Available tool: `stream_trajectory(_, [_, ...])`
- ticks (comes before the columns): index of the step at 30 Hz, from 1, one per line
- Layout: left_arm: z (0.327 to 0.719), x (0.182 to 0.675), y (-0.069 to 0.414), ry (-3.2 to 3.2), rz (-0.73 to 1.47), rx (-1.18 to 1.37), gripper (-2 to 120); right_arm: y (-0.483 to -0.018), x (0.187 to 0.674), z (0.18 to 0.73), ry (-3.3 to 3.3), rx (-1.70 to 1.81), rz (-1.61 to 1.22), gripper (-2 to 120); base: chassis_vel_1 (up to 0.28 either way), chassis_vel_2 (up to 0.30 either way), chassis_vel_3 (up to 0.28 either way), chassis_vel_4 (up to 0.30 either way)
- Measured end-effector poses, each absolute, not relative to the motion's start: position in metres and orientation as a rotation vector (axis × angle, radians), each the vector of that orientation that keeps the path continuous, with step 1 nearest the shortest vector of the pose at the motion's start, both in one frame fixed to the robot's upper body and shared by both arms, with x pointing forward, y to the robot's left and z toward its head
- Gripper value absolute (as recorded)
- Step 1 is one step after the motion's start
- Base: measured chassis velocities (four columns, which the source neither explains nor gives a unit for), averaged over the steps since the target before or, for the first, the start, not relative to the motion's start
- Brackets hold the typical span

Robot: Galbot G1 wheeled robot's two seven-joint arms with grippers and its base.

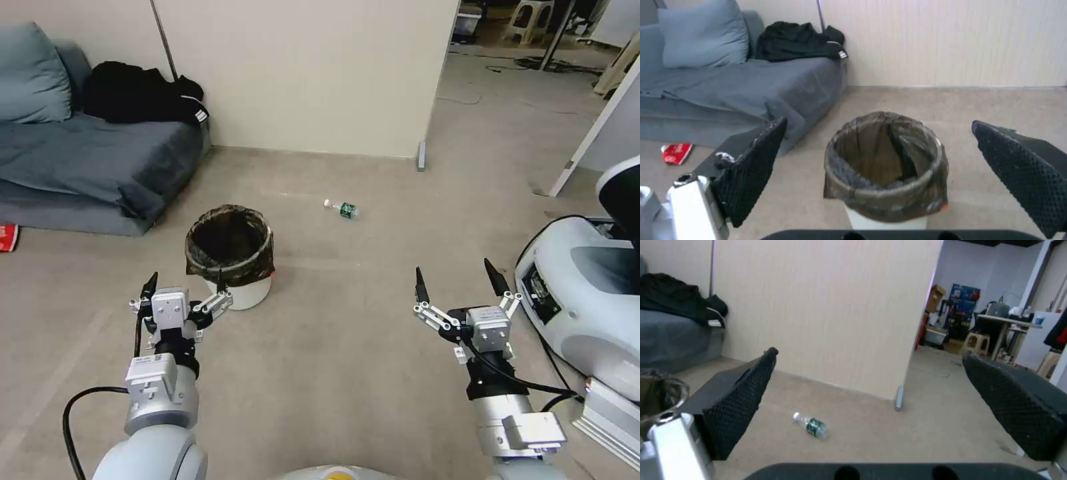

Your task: Pick up the trash bin, then pick up the garbage from the floor and place it into the trash bin.

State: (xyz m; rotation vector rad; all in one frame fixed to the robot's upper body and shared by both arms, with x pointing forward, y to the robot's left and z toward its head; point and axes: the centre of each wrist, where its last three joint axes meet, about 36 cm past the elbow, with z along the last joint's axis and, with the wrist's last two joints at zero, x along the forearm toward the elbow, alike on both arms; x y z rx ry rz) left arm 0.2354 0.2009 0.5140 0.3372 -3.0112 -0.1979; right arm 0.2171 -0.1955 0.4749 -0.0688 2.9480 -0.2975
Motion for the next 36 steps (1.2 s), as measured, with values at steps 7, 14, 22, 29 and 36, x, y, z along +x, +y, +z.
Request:
stream_trajectory(7, [0.514,0.235,0.201,-3.011,-0.201,0.337,100,-0.196,0.218,0.472,2.944,-0.084,-0.315,100,-0.139,0.149,0.143,-0.15])
stream_trajectory(14, [0.514,0.235,0.201,-3.009,-0.203,0.337,100,-0.196,0.218,0.471,2.943,-0.088,-0.319,100,-0.048,0.062,0.049,-0.056])
stream_trajectory(22, [0.514,0.236,0.203,-3.007,-0.2,0.34,100,-0.196,0.218,0.471,2.915,-0.092,-0.32,100,0.0,0.0,0.0,0.0])
stream_trajectory(29, [0.52,0.244,0.217,-3.002,-0.157,0.372,100,-0.196,0.218,0.471,2.911,-0.094,-0.321,100,0.0,0.0,0.0,0.0])
stream_trajectory(36, [0.522,0.255,0.232,-2.979,-0.127,0.448,100,-0.196,0.218,0.469,2.898,-0.099,-0.329,100,0.0,0.0,0.0,0.0])
